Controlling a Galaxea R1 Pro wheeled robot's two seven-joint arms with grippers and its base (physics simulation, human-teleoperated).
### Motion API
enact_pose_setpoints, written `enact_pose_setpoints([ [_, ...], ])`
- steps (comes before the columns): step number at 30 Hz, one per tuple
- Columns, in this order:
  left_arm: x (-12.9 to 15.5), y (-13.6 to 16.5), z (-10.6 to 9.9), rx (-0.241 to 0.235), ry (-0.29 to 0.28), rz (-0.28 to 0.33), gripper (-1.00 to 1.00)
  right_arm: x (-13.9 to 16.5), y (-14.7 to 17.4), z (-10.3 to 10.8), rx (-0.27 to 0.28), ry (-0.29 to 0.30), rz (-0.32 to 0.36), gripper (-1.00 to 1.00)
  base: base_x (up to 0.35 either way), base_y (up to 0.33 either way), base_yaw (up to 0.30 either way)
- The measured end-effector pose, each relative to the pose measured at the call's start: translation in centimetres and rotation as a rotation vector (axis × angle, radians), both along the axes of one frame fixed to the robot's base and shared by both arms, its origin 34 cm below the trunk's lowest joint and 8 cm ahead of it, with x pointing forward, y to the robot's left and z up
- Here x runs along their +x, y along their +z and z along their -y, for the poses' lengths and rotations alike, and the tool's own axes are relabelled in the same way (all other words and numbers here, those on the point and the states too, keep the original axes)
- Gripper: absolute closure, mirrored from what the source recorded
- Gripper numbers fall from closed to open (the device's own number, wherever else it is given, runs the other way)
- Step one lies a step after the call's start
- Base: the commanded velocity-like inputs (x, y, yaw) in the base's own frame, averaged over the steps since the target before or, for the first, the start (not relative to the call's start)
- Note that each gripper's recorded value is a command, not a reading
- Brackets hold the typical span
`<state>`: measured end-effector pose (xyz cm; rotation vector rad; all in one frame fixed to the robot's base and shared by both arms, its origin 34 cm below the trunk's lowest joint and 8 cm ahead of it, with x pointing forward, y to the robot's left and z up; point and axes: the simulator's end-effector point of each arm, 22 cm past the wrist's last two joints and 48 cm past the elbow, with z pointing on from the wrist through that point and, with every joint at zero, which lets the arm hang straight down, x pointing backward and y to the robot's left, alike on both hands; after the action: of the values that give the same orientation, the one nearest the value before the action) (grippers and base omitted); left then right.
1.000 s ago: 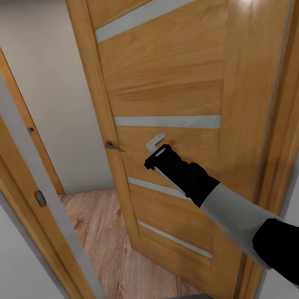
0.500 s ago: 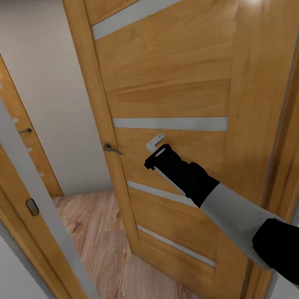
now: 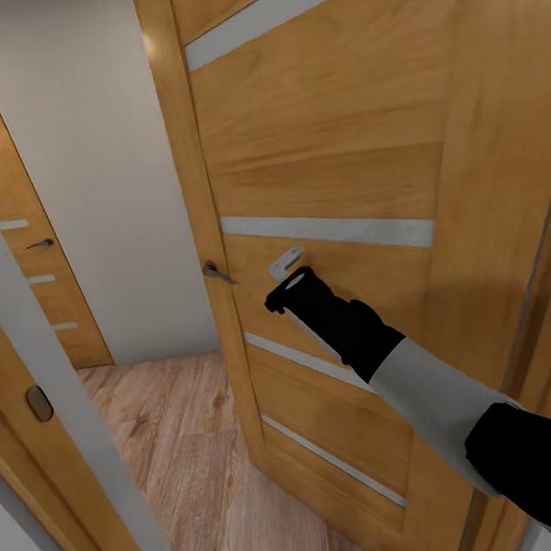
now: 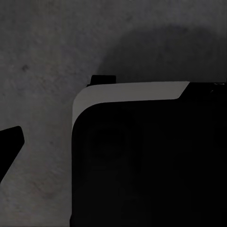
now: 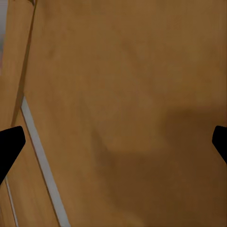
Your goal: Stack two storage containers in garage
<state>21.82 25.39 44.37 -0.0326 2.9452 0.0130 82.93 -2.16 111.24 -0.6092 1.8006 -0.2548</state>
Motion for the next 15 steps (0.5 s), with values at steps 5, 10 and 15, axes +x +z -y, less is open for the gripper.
enact_pose_setpoints([
  [5,0.0,0.0,0.0,0.000,0.001,0.000,-1.00,0.0,0.0,0.0,0.000,0.000,0.000,-1.00,0.002,0.000,0.000],
  [10,0.0,0.0,0.0,0.000,0.001,0.000,-1.00,0.0,0.1,0.0,0.000,0.000,0.004,-1.00,0.000,0.000,0.000],
  [15,0.0,0.0,0.0,-0.001,-0.001,0.000,-1.00,-1.1,2.4,-1.8,-0.008,0.047,0.064,-1.00,0.000,0.000,0.000],
])
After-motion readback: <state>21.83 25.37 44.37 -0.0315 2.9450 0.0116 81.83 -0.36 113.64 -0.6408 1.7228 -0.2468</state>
